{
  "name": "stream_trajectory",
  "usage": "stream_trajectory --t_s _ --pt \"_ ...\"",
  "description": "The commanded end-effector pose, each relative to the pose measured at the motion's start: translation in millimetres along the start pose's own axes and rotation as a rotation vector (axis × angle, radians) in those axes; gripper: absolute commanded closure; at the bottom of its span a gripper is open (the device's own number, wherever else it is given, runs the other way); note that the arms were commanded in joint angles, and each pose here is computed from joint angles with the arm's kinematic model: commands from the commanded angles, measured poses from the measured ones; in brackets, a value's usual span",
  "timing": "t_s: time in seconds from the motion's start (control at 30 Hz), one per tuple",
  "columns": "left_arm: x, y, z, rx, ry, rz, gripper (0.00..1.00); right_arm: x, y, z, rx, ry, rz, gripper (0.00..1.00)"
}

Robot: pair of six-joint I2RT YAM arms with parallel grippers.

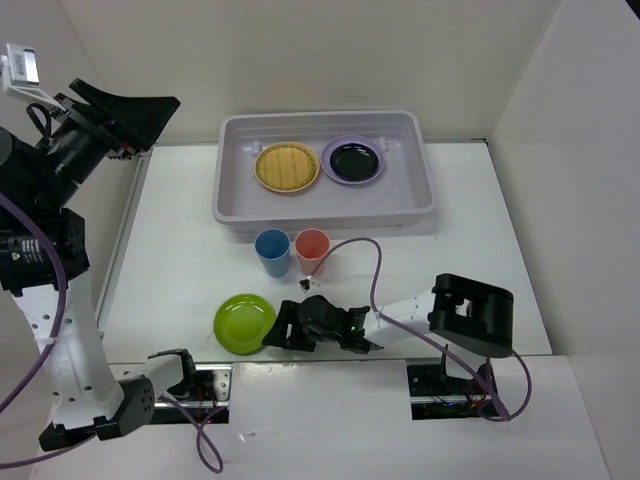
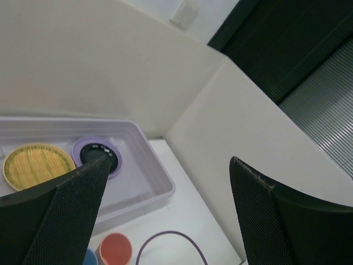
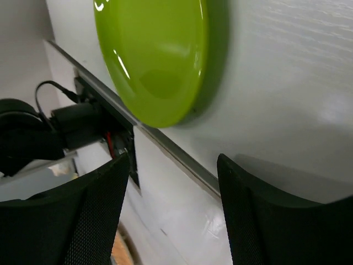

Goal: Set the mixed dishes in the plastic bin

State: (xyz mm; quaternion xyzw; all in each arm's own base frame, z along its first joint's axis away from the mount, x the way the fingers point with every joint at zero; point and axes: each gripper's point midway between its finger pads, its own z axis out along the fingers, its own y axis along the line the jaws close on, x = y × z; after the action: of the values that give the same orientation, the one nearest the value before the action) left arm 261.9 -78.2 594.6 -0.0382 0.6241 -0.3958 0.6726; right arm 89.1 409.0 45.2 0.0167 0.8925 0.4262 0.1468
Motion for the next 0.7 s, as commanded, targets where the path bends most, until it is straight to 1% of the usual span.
stream_trajectory --t_s 0.0,0.2,0.3,0.4,0.47,0.57,0.63,0.67 --pt "27.3 35.8 11.1 -0.036 0.093 -0.085 0.05 -15.3 23.5 11.1 -0.107 -0.048 0.083 0.31" --pt "37.6 38.4 7.0 -0.019 0.107 -0.103 0.05 -16.3 -4.6 31.1 -0.082 -0.015 0.174 0.31" --pt "37.7 38.4 7.0 -0.019 0.107 -0.103 0.05 -19.3 -2.1 31.4 -0.089 -0.028 0.199 0.31" --pt "37.6 36.6 5.5 -0.014 0.102 -0.097 0.05 -21.1 -15.4 33.8 -0.046 -0.053 0.211 0.36" --pt "37.6 36.6 5.5 -0.014 0.102 -0.097 0.05 -22.6 -10.9 37.6 -0.043 -0.052 0.22 0.39" --pt "36.5 34.3 4.5 -0.013 0.101 -0.096 0.05 -23.5 -23.0 40.8 -0.013 -0.055 0.254 0.43" --pt "36.4 34.2 4.5 -0.013 0.101 -0.096 0.05 -20.7 -24.6 42.6 -0.013 -0.042 0.264 0.43" --pt "37.5 33.0 4.1 -0.006 0.108 -0.097 0.05 -22.2 -27.5 44.6 -0.012 -0.04 0.27 0.45"
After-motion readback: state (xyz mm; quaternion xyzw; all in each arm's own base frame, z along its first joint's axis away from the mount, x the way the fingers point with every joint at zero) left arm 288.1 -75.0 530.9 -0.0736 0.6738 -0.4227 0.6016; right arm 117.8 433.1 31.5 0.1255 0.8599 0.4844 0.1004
